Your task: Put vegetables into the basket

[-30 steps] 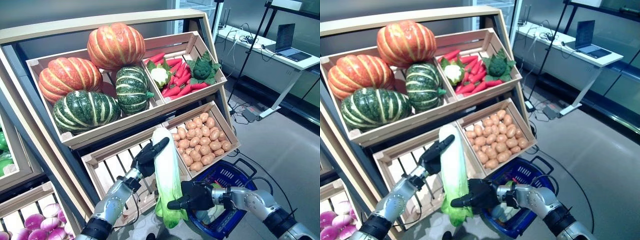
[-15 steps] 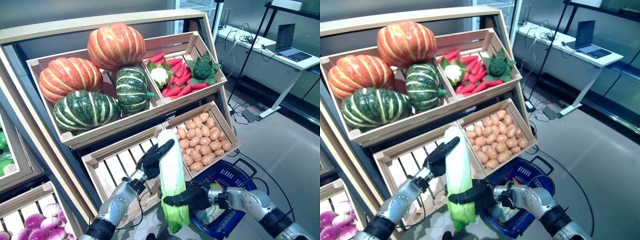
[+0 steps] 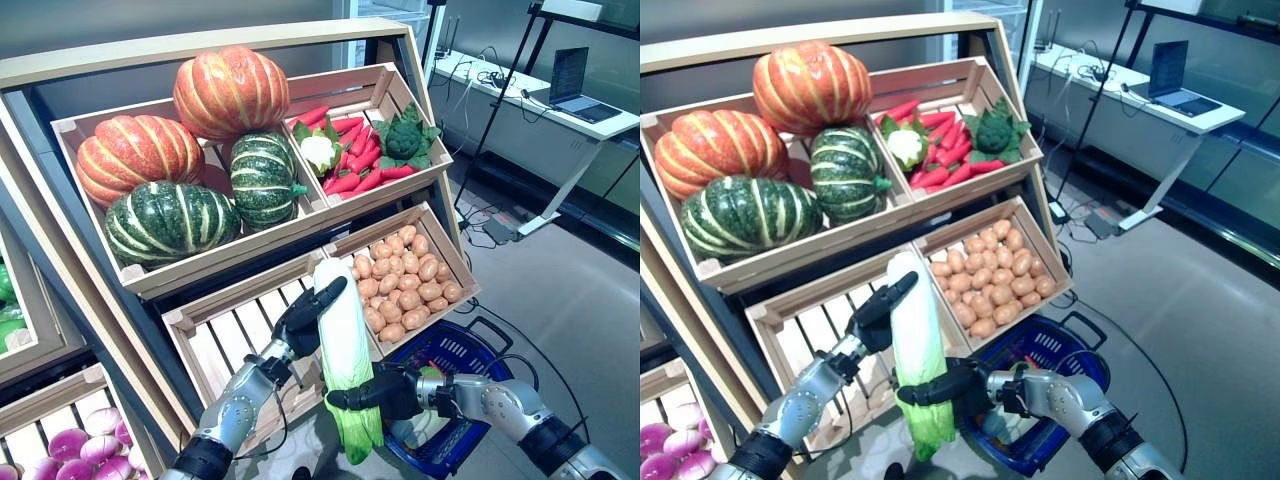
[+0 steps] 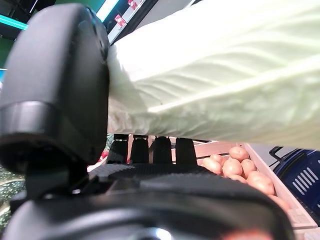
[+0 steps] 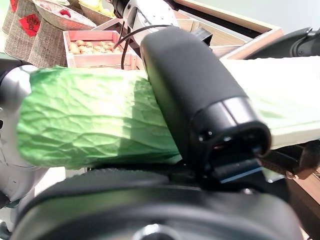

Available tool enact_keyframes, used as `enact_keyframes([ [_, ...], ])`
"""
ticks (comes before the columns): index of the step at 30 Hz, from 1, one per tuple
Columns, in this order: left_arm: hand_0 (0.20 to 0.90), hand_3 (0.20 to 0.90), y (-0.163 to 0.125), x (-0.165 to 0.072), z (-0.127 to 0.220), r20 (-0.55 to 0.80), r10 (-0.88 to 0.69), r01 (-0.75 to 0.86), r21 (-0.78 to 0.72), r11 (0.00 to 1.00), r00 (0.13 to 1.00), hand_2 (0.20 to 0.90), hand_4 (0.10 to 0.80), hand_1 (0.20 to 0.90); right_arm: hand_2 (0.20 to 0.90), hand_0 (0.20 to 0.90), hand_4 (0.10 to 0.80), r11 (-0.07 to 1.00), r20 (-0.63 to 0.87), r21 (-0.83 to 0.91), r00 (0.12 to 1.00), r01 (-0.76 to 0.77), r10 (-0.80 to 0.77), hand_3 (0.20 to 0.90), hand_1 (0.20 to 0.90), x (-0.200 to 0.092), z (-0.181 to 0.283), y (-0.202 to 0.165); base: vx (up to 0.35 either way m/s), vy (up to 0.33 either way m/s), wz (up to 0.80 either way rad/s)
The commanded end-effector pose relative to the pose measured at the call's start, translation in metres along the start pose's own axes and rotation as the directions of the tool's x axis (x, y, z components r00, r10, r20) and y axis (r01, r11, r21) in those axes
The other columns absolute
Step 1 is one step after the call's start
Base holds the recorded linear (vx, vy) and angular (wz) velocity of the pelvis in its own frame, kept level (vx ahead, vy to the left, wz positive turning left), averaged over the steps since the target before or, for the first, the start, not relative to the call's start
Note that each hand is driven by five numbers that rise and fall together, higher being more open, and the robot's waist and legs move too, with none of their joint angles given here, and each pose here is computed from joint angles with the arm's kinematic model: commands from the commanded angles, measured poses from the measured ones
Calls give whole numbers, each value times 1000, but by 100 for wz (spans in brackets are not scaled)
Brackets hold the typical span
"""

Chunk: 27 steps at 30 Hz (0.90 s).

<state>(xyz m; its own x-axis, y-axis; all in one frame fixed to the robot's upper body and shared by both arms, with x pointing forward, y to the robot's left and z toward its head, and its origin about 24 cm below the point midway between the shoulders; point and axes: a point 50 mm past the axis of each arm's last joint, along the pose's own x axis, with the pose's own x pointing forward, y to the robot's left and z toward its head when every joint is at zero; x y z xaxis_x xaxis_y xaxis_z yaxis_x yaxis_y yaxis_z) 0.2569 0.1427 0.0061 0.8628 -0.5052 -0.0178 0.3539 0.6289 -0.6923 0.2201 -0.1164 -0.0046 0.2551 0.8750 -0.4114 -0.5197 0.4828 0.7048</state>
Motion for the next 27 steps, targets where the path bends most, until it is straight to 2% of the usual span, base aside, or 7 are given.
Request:
enact_keyframes([
  [1, 900, 900, -36, 35, 13, 73, -179, 175, 56, 983, 981, 900, 800, 900, 300, 300, 400, 922, 276, -139, 880, -362, 387, 300, 300, 26, 71, 64, 0, 0, 0],
  [8, 900, 900, -33, 33, 15, 64, -156, 152, 70, 986, 986, 900, 800, 900, 300, 300, 400, 914, 355, -199, 844, -352, 402, 300, 300, 18, 82, 64, 0, 0, 0],
  [14, 900, 900, -28, 29, 18, 73, -134, 130, 63, 990, 988, 900, 800, 900, 300, 300, 400, 933, 486, -226, 798, -279, 356, 300, 300, 2, 96, 58, 0, 0, 0],
  [17, 900, 900, -26, 26, 21, 83, -128, 123, 55, 991, 988, 900, 800, 900, 300, 300, 400, 939, 576, -228, 742, -257, 343, 300, 300, -9, 105, 57, 0, 0, 0],
  [27, 900, 900, -20, 19, 28, 115, -125, 120, 49, 992, 985, 900, 800, 900, 300, 300, 400, 975, 880, -140, 429, -172, 202, 300, 300, -57, 125, 39, 0, 0, 0],
])
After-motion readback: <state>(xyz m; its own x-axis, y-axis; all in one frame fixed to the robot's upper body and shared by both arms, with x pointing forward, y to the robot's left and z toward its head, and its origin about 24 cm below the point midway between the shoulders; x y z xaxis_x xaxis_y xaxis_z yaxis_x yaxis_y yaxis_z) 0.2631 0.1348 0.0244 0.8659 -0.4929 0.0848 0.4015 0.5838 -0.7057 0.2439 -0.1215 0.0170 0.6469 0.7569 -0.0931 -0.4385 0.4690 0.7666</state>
